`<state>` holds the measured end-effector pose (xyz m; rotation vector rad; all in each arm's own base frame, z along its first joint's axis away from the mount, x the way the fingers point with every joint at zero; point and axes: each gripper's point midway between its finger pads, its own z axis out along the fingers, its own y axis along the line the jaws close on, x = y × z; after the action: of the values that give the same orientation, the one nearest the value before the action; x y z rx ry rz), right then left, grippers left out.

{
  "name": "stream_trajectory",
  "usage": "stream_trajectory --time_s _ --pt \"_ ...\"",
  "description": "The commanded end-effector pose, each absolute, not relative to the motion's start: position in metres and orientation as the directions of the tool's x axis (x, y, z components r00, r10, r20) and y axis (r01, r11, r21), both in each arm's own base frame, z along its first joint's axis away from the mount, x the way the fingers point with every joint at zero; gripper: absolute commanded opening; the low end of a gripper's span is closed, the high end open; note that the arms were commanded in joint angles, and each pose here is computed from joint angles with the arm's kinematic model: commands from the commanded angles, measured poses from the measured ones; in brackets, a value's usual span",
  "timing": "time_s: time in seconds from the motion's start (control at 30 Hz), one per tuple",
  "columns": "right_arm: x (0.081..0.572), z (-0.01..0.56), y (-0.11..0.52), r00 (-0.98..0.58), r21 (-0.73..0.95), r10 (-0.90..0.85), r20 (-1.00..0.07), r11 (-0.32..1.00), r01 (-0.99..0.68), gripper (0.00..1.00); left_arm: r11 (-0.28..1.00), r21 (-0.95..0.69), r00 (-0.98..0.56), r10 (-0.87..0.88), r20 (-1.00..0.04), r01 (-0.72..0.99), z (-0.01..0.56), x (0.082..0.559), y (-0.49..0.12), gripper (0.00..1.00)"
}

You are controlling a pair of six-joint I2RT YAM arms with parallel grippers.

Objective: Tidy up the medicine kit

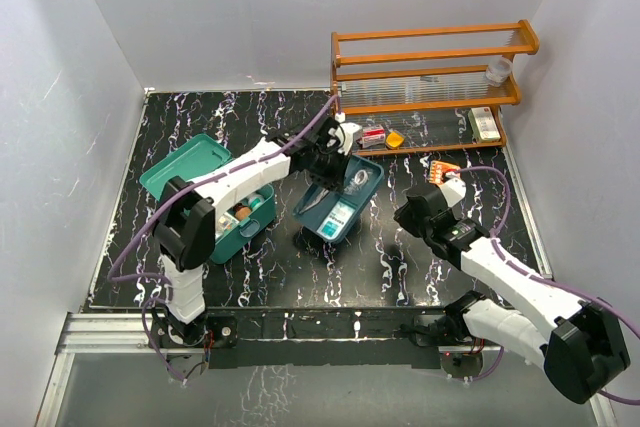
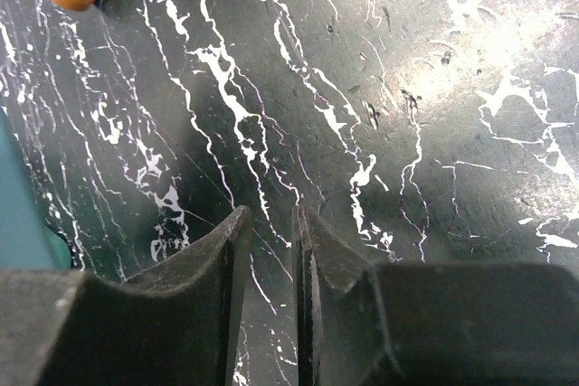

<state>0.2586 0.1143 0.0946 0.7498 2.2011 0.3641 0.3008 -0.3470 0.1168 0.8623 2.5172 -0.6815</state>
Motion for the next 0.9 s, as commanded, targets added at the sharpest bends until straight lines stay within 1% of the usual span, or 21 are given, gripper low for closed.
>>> stream_trajectory --time_s 0.0,0.13,0.33,0.47,0.63,0.73,0.8,0.87 --pt "0.265 0.117 0.108 -0.458 0.519 0.658 -0.598 0.753 0.403 0.23 0.644 -0.307 -0.662 0.426 -0.616 0.7 0.195 0.297 -0.349 0.0" --pt "0.264 0.122 0.109 -0.451 0.534 0.668 -0.591 0.744 0.401 0.23 0.642 -0.244 -0.622 0.465 -0.629 0.727 0.217 0.296 -0.338 0.0" --pt "0.262 0.122 0.112 -0.464 0.54 0.67 -0.579 0.742 0.398 0.23 0.625 -0.073 -0.525 0.58 -0.623 0.777 0.233 0.294 -0.304 0.0" --pt "0.261 0.12 0.112 -0.47 0.537 0.669 -0.576 0.743 0.399 0.22 0.573 0.003 -0.471 0.678 -0.564 0.82 0.237 0.282 -0.279 0.0" --pt "0.26 0.115 0.115 -0.481 0.54 0.673 -0.562 0.739 0.402 0.22 0.524 0.087 -0.405 0.744 -0.531 0.847 0.251 0.275 -0.255 0.0" --pt "0.261 0.115 0.119 -0.493 0.549 0.676 -0.547 0.735 0.399 0.21 0.488 0.117 -0.395 0.807 -0.439 0.865 0.241 0.263 -0.23 0.0" --pt "0.261 0.117 0.123 -0.503 0.552 0.672 -0.543 0.738 0.388 0.21 0.5 0.137 -0.417 0.82 -0.391 0.855 0.232 0.258 -0.213 0.0" --pt "0.263 0.118 0.126 -0.516 0.551 0.662 -0.543 0.745 0.376 0.21 0.543 0.126 -0.465 0.799 -0.38 0.83 0.227 0.26 -0.196 0.0"
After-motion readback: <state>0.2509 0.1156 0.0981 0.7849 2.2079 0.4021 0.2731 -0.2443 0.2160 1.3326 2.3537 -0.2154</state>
